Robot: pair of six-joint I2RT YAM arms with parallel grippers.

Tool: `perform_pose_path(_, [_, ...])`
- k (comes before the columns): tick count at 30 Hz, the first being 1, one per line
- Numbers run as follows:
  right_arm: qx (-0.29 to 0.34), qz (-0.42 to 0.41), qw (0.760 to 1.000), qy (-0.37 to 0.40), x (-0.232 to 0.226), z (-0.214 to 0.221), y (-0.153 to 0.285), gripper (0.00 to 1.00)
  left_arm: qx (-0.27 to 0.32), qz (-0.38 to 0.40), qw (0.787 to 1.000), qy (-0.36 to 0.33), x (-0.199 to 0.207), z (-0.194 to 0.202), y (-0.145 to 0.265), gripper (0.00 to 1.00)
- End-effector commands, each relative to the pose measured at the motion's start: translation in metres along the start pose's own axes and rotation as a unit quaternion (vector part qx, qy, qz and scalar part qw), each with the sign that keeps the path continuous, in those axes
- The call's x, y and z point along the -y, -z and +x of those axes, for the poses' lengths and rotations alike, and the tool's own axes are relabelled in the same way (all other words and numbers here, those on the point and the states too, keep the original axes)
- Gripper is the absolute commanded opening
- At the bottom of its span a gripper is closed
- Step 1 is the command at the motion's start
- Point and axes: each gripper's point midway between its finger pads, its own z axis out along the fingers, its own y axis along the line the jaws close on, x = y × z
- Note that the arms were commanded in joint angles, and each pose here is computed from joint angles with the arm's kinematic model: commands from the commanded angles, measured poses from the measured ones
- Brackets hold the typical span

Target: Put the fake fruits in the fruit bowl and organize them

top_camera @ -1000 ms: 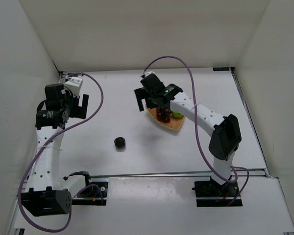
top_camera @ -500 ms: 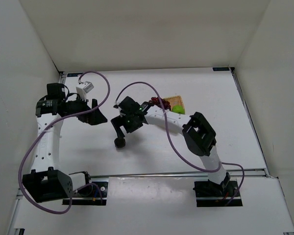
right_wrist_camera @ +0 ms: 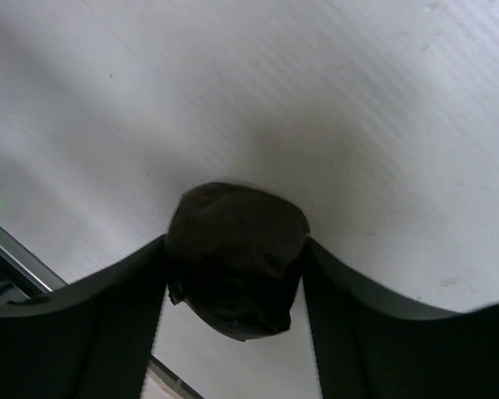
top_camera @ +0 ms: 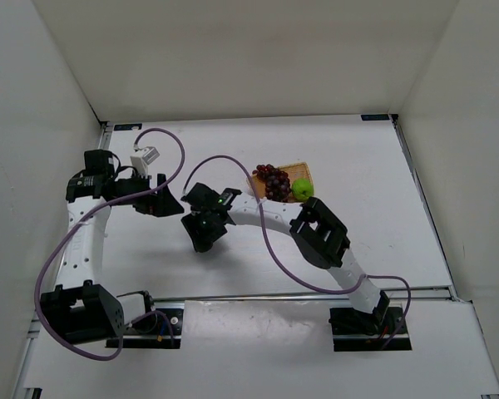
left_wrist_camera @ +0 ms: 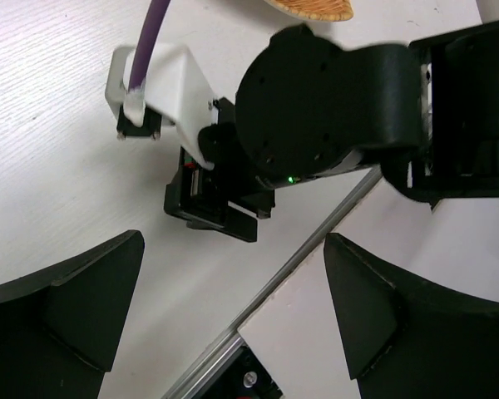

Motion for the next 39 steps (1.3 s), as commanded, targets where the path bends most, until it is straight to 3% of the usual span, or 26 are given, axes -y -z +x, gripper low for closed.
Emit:
perform_pose_path(1, [0.006,0.001,1.000,-0.003,-0.009,-0.006,0.004,0.62,0.019,-0.010,1.000,-0.022,0.003,-0.005,0.006,1.00])
perform_pose_path(2, [-0.003,0.005,1.000,-0.004,-0.007,-0.002,0.000,0.56,0.017,-0.015,1.000,-0.021,0.002,-0.005,0.006,1.00])
perform_pose_path(3, [-0.003,0.005,1.000,-0.010,-0.007,-0.002,0.000,0.40,0.017,-0.015,1.000,-0.021,0.002,-0.005,0.006,1.00])
perform_pose_path(7, [0.028,0.043,0.998,-0.039,0.014,-0.011,0.027,0.22,0.014,-0.050,0.998,-0.018,-0.009,-0.007,0.009,1.00])
perform_pose_path(13, [0.117,0.158,0.965,-0.172,0.111,-0.014,0.119,0.17,-0.036,-0.233,0.967,-0.094,-0.061,0.004,0.013,1.00])
perform_pose_path(17, [0.144,0.242,0.938,-0.201,0.177,0.001,0.169,0.17,-0.086,-0.231,0.960,-0.130,-0.060,0.020,-0.009,1.00])
perform_pose_path(20, [0.127,0.270,0.926,-0.231,0.215,0.016,0.177,0.17,-0.142,-0.204,0.958,-0.145,-0.059,0.033,-0.043,1.00])
perform_pose_path(25, [0.099,0.309,0.910,-0.259,0.259,0.035,0.173,0.17,-0.184,-0.184,0.950,-0.172,-0.053,0.030,-0.086,1.00])
perform_pose_path(32, [0.081,0.305,0.905,-0.287,0.265,0.040,0.161,0.17,-0.208,-0.192,0.939,-0.193,-0.053,0.019,-0.119,1.00])
perform_pose_path(34, [0.080,0.305,0.903,-0.291,0.264,0.044,0.162,0.21,-0.204,-0.192,0.940,-0.194,-0.053,0.017,-0.120,1.00])
perform_pose_path(36, [0.077,0.293,0.907,-0.292,0.260,0.045,0.161,0.31,-0.204,-0.191,0.941,-0.193,-0.050,0.018,-0.122,1.00])
perform_pose_path(38, [0.074,0.294,0.906,-0.297,0.259,0.047,0.161,0.51,-0.204,-0.191,0.941,-0.193,-0.051,0.022,-0.121,1.00])
perform_pose_path(39, [0.074,0.294,0.906,-0.297,0.258,0.048,0.165,0.70,-0.204,-0.191,0.941,-0.193,-0.051,0.022,-0.121,1.00])
